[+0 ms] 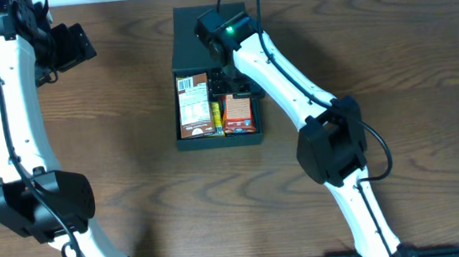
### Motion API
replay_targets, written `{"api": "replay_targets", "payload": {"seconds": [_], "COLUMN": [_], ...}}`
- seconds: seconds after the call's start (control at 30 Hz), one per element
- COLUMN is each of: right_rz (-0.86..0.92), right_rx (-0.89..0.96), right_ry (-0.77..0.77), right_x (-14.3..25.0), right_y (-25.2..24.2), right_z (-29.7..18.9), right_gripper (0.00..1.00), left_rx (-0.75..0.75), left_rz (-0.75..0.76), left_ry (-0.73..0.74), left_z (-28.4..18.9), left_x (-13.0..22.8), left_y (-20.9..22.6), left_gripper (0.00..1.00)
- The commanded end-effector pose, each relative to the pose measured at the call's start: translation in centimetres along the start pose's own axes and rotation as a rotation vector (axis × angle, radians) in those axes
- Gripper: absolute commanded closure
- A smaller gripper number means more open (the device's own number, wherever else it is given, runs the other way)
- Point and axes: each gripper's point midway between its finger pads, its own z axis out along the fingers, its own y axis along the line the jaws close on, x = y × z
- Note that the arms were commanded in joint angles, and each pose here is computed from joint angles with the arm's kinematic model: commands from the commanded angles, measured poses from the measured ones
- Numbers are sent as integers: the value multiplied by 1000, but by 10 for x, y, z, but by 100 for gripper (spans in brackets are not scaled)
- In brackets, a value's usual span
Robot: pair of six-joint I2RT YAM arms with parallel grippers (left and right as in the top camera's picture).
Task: Pack container
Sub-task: 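Carry the red-orange box into the box's right side and release, then press the packed items down into the box with the right gripper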
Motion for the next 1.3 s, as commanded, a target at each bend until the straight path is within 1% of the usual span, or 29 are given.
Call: {"api": "replay_targets", "payload": {"seconds": [0.0,0.13,0.23,0.27,0.3,0.33,0.37,0.4,0.43,0.5,0.57,0.63,0.73,0.8,1.0,1.17,1.27], "right_rz": [-6,-35,-57,-85,-116,-151,-199,-234,-267,-349,-454,-522,-562,-572,-529,-520,-521], "right_rx": [-5,-37,-72,-90,-103,-112,-116,-117,-124,-179,-292,-415,-568,-620,-604,-594,-529], "right_ry": [-43,-98,-186,-228,-265,-299,-333,-355,-362,-339,-274,-202,-109,-59,57,80,72], "right_x": [-7,-17,-29,-34,-38,-42,-45,-47,-47,-44,-35,-27,-14,-6,12,17,13], "right_y": [-5,-5,-9,-11,-12,-15,-18,-20,-21,-15,-1,13,23,25,11,7,-3], "right_z": [-19,-47,-84,-100,-113,-126,-137,-145,-148,-146,-134,-116,-93,-76,-28,-8,3], "right_gripper": [15,17,17,21,30,48,76,97,99,99,99,99,99,98,98,98,99], "left_rx": [-7,-7,0,15,34,54,72,86,99,124,161,201,212,215,217,217,216], "left_rz": [16,16,16,16,16,16,16,18,20,26,36,49,74,86,111,117,117], "left_ry": [4,5,6,10,14,19,23,25,26,28,39,57,73,81,106,121,137], "left_z": [2,2,2,2,2,2,2,2,1,2,3,6,11,15,28,35,40], "left_x": [0,0,0,1,1,2,3,3,4,4,7,12,18,22,31,36,41], "left_y": [3,4,2,0,-4,-7,-10,-13,-16,-23,-33,-45,-55,-61,-71,-73,-76], "left_gripper": [5,4,5,5,5,5,4,5,4,3,0,0,2,4,5,5,5]}}
